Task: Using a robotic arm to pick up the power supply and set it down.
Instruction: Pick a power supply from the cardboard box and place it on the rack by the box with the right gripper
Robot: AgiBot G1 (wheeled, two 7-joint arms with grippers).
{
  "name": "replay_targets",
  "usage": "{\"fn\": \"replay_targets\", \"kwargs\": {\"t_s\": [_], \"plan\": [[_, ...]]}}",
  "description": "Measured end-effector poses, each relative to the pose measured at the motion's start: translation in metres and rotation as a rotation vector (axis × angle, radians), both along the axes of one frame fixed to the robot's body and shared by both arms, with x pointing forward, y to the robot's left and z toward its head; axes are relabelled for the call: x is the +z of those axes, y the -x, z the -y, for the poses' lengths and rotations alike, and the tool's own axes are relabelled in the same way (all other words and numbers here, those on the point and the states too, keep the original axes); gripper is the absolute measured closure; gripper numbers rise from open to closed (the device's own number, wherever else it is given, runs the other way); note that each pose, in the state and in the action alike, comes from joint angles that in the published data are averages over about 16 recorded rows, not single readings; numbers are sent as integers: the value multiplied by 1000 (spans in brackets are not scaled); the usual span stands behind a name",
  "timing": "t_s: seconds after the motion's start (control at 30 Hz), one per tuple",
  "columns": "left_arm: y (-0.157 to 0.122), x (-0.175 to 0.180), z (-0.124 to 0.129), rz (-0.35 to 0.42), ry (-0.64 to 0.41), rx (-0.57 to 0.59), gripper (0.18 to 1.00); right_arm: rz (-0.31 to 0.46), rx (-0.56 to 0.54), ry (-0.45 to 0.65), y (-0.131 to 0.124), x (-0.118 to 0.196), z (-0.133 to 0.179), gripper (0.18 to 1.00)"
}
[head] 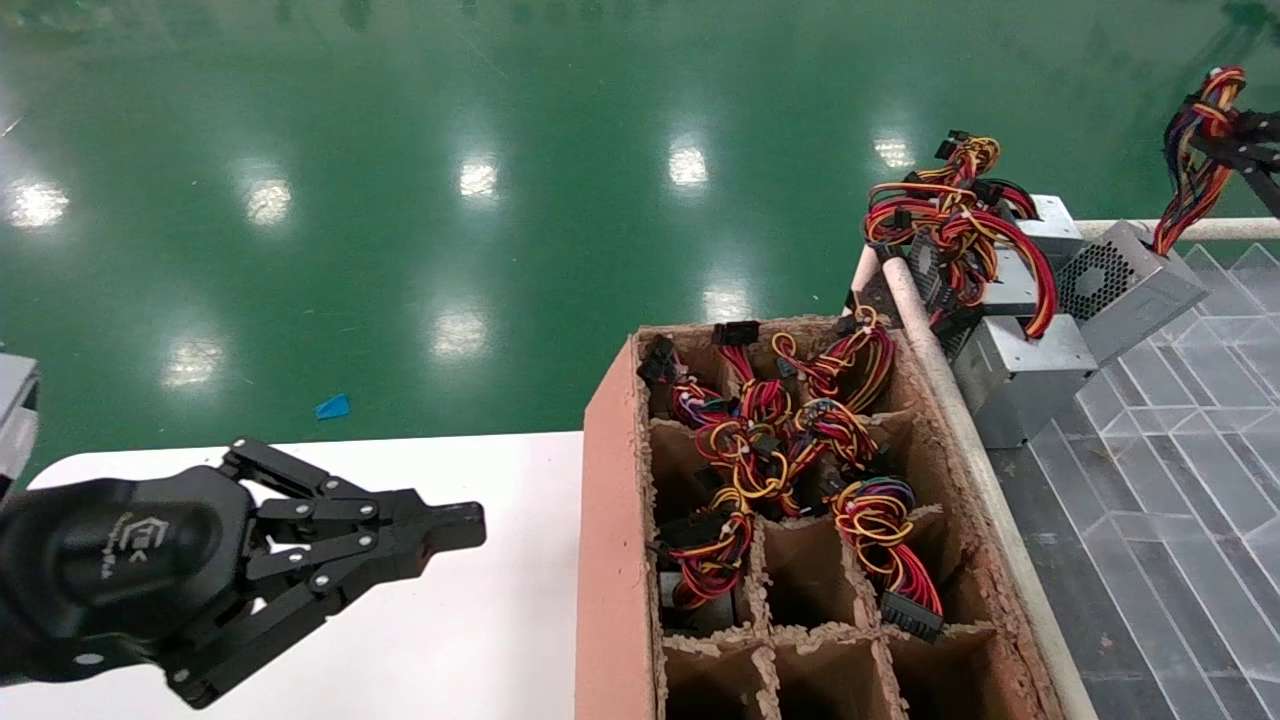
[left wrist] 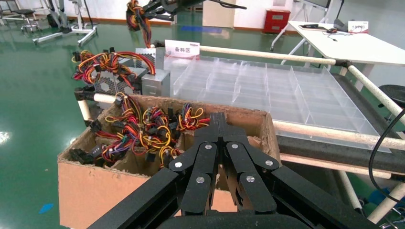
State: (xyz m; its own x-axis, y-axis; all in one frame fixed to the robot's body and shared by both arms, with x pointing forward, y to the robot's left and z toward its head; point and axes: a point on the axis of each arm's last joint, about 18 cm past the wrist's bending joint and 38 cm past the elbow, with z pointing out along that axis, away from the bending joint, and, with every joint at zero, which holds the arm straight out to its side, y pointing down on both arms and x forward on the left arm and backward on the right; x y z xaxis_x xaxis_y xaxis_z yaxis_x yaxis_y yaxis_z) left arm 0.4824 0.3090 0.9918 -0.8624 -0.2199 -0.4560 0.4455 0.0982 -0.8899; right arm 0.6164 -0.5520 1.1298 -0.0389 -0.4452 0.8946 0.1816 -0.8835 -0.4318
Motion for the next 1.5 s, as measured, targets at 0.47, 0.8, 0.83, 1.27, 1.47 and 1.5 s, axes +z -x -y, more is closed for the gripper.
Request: {"fn": "replay_targets", "kwargs": {"t_s": [0.47, 0.8, 0.83, 1.27, 1.47, 1.5], "plan": [[0, 0, 0, 0, 0, 0, 993, 10, 0, -8, -19, -6, -14, 977], [0, 0, 0, 0, 0, 0, 993, 28, 51, -20, -30, -8, -32, 977], [0, 0, 0, 0, 0, 0, 993, 27, 56, -20, -31, -8, -34, 977], [0, 0, 0, 0, 0, 0, 993, -10, 104, -6, -36, -18, -48, 977], [0, 0, 0, 0, 0, 0, 993, -26, 106, -7, -37, -21, -49, 974], [0, 0, 0, 0, 0, 0, 993, -28, 106, -8, -37, -22, -49, 973]]}}
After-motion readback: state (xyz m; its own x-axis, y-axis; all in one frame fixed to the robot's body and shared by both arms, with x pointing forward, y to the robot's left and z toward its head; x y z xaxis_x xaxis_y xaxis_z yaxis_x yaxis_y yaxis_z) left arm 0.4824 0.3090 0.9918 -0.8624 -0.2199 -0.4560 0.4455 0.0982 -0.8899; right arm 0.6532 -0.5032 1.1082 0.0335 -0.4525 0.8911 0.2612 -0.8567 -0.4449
